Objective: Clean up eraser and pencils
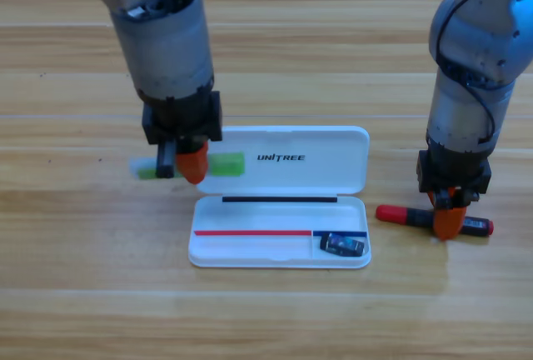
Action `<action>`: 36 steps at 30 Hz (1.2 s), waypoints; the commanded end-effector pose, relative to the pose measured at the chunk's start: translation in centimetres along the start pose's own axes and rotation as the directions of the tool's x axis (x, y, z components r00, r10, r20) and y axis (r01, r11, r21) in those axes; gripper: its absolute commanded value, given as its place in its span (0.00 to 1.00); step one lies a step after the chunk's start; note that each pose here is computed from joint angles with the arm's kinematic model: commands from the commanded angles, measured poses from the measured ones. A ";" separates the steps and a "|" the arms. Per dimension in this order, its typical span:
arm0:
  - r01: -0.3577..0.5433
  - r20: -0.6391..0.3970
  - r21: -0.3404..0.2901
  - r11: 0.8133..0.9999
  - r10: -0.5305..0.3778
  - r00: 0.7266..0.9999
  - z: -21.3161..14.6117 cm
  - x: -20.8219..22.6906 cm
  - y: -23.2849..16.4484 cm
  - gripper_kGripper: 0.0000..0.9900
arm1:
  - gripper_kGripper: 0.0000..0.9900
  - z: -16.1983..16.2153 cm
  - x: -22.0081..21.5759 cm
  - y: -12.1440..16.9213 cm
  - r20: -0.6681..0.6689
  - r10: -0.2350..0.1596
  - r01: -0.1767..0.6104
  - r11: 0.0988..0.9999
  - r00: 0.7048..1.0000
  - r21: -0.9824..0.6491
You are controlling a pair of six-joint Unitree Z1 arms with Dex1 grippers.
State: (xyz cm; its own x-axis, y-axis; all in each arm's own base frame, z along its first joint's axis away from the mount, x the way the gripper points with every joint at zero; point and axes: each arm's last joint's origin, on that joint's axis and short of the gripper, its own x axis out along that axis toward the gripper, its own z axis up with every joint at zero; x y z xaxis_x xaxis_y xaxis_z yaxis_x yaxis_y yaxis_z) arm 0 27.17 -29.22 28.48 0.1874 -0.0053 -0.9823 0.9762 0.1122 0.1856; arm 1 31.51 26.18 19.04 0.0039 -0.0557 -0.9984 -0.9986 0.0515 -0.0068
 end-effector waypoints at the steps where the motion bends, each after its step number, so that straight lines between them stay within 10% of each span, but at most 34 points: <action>1: 0.036 -0.030 0.035 0.999 -0.035 0.999 2.2 2.9 -1.2 0.00 | 0.26 -0.5 2.7 -0.5 -0.030 0.058 -0.058 0.998 0.998 0.009; 5: 0.044 -0.030 0.051 0.998 -0.042 0.999 3.3 3.8 -1.5 0.00 | 0.00 -0.5 2.9 -0.5 -0.035 0.064 -0.064 0.998 0.997 0.009; 36: 0.101 -0.019 0.064 0.993 -0.100 0.995 7.2 7.9 -2.5 0.00 | 0.00 -1.4 1.7 0.5 -0.024 0.063 -0.063 0.998 0.998 0.009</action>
State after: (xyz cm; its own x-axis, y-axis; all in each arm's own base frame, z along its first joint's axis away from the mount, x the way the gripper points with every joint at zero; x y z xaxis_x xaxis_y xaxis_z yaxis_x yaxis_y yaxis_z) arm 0 27.29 -35.48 23.17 0.1262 -0.0253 -0.9917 0.9902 0.0626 0.1245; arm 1 31.04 25.79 18.91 -0.0097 -0.0604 -0.9981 -0.9987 0.0498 0.0067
